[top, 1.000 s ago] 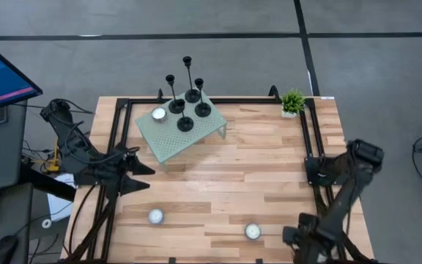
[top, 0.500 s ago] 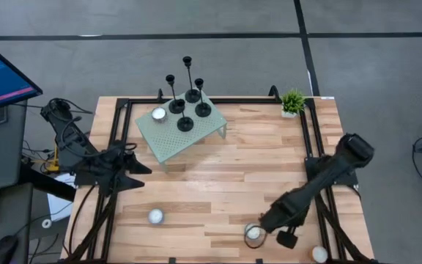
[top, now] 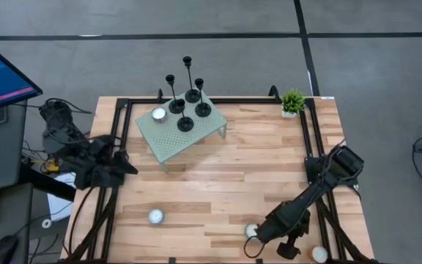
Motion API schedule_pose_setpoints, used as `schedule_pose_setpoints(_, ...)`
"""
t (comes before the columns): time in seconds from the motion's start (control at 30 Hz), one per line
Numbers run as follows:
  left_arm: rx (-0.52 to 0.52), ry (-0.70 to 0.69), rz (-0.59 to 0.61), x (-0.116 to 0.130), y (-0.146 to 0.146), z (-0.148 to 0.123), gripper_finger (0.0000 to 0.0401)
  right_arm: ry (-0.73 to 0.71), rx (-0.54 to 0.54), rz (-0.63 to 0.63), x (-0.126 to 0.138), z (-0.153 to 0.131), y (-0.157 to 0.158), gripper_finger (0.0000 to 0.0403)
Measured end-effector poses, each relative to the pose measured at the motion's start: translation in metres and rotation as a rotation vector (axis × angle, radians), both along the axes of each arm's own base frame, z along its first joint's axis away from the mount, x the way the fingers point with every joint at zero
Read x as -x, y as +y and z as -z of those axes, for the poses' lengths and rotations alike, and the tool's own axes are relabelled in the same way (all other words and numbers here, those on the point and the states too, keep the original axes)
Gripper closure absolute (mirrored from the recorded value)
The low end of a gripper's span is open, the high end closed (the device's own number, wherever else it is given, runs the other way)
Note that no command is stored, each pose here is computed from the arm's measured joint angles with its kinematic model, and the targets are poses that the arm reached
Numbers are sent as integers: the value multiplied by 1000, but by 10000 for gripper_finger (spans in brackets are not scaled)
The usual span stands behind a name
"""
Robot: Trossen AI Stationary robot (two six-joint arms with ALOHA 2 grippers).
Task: Pick & Place candle stick holders
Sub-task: Put the orange patterned scented candle on the shelf
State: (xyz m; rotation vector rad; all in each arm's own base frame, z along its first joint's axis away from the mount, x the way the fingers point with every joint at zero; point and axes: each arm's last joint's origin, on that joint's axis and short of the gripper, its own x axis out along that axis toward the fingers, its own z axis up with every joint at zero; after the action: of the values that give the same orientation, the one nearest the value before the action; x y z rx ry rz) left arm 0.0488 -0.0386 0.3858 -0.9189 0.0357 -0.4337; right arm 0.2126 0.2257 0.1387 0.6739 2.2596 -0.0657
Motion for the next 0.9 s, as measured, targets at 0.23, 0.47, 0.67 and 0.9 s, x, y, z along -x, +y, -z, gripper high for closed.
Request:
schedule_pose_setpoints(0.23,18,-19,22,5,5,-1,52,99,-19,45,23,19,9,18)
schedule_pose_setpoints(0.47,19,-21,23,5,5,-1,52,125,-67,51,39,32,19,19)
schedule_pose_setpoints(0.67,18,-20,23,5,5,-1,52,138,-84,47,55,42,27,19)
schedule_pose_setpoints(0.9,18,-20,23,5,5,-1,52,87,-43,48,60,46,30,19)
